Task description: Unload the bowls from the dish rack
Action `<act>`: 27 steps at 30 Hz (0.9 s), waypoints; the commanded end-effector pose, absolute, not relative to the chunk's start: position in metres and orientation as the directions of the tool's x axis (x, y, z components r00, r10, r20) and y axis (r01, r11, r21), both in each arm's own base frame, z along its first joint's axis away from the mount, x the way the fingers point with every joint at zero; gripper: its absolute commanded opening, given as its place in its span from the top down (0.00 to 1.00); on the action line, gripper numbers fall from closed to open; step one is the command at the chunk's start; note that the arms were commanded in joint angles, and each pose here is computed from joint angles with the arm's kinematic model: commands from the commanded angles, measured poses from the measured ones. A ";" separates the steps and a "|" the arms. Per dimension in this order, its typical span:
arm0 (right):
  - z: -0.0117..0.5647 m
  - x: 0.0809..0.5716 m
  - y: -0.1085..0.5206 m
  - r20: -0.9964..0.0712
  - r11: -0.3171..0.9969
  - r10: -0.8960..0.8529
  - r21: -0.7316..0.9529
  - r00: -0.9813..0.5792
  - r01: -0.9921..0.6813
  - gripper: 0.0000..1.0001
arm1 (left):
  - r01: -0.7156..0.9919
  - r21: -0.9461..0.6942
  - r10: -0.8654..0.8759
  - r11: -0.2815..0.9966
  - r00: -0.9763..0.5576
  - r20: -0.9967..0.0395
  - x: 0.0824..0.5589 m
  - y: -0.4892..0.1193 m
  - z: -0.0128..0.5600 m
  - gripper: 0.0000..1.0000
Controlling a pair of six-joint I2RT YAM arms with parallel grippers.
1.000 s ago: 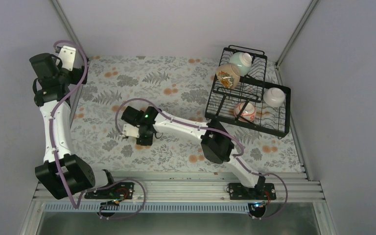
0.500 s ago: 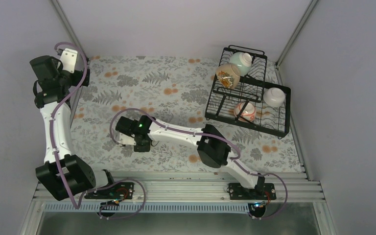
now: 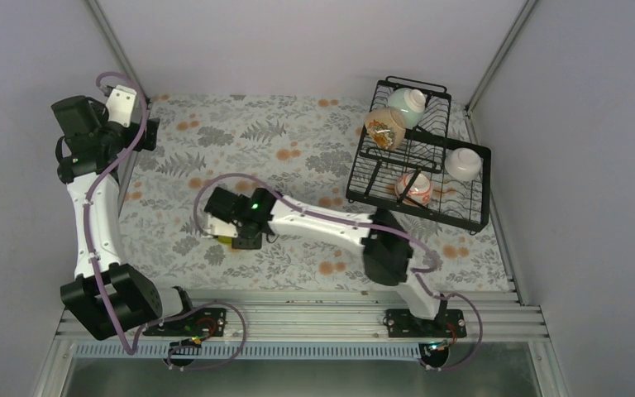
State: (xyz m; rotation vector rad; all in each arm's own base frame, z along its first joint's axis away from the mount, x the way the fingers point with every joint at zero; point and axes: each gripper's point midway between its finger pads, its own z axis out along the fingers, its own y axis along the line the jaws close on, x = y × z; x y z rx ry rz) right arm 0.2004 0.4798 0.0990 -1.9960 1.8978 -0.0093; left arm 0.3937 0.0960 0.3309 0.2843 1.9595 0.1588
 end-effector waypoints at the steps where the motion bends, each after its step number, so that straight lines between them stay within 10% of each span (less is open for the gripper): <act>1: 0.185 0.218 0.454 -0.374 0.080 -0.924 -0.392 0.080 -0.916 0.44 | 0.223 0.239 0.306 0.945 -0.351 -0.885 0.386 0.077 0.340 0.00; 14: 0.416 0.328 0.301 -0.775 0.633 -0.630 -0.468 -0.058 -0.616 0.41 | 0.610 0.232 0.554 0.757 -0.411 -0.724 0.359 -0.058 0.267 0.00; 27: 0.431 0.374 0.162 -0.854 0.855 -0.474 -0.390 -0.212 -0.342 0.34 | 0.735 0.267 0.740 0.623 -0.442 -0.507 0.332 -0.076 0.188 0.00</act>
